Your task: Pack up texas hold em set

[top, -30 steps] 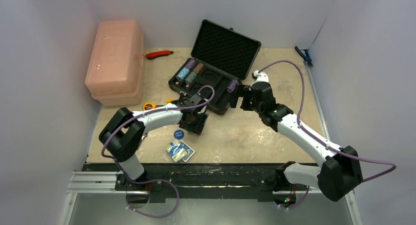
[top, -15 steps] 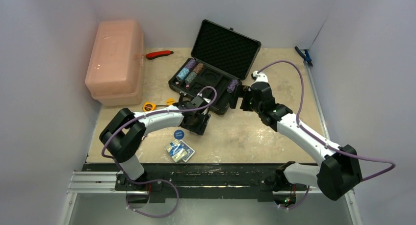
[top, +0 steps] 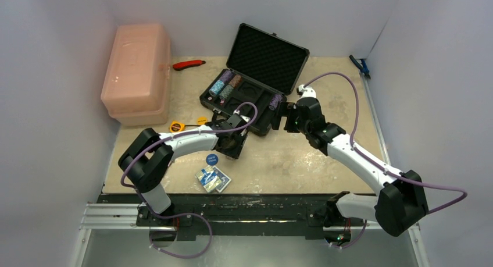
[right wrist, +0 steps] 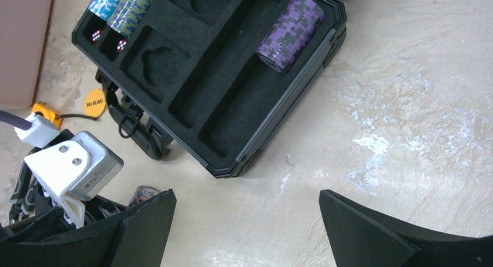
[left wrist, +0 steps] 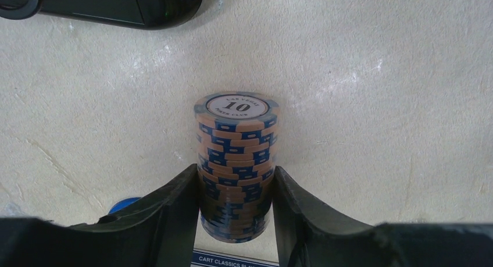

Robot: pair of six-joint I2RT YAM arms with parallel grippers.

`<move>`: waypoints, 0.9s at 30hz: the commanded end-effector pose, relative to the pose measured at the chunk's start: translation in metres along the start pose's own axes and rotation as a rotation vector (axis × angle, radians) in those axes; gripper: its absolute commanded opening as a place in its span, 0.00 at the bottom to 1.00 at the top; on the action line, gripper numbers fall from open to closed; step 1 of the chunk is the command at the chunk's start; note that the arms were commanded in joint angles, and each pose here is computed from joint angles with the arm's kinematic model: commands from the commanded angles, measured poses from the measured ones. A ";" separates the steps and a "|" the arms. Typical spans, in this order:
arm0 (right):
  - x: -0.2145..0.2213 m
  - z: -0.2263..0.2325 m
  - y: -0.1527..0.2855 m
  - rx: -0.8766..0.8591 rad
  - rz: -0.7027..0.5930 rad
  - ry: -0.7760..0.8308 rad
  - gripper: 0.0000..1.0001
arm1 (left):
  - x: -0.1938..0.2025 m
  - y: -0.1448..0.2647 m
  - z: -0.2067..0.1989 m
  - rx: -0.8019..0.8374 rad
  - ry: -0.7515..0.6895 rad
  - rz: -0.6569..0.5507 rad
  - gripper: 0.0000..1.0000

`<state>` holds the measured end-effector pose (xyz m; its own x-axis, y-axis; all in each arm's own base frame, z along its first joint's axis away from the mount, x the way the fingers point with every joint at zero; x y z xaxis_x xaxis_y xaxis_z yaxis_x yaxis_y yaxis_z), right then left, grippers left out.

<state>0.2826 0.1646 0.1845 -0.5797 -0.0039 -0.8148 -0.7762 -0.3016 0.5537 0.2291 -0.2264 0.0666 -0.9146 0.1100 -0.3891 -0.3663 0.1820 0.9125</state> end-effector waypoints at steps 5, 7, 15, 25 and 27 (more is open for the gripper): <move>-0.020 0.005 0.002 -0.010 -0.046 0.008 0.99 | -0.013 -0.003 -0.008 -0.009 -0.021 -0.038 0.12; -0.020 0.004 0.002 -0.003 -0.046 0.008 0.99 | -0.014 -0.002 -0.009 -0.002 -0.019 -0.038 0.02; -0.020 0.001 0.000 0.022 -0.041 0.003 0.99 | -0.021 0.013 -0.017 0.031 -0.011 -0.059 0.00; -0.021 -0.001 0.001 0.041 -0.050 -0.010 0.99 | -0.032 0.047 -0.019 0.053 0.012 -0.129 0.00; -0.022 -0.001 0.003 0.037 -0.055 -0.014 0.99 | -0.037 0.054 -0.021 0.065 0.010 -0.146 0.00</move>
<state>0.2841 0.1620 0.1812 -0.5914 -0.0102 -0.8063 -0.7741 -0.2728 0.5712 0.2234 -0.2260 0.0827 -0.9125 0.1265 -0.3890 -0.3665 0.1693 0.9149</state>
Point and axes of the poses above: each gripper's point midway between its finger pads, its own y axis back along the fingers, its own z axis along the line the jaws close on, x = y × z, the point moved 5 cm from there along y, back along the fingers, and after that the axes turned 13 degrees about y, right-handed, at the moved point
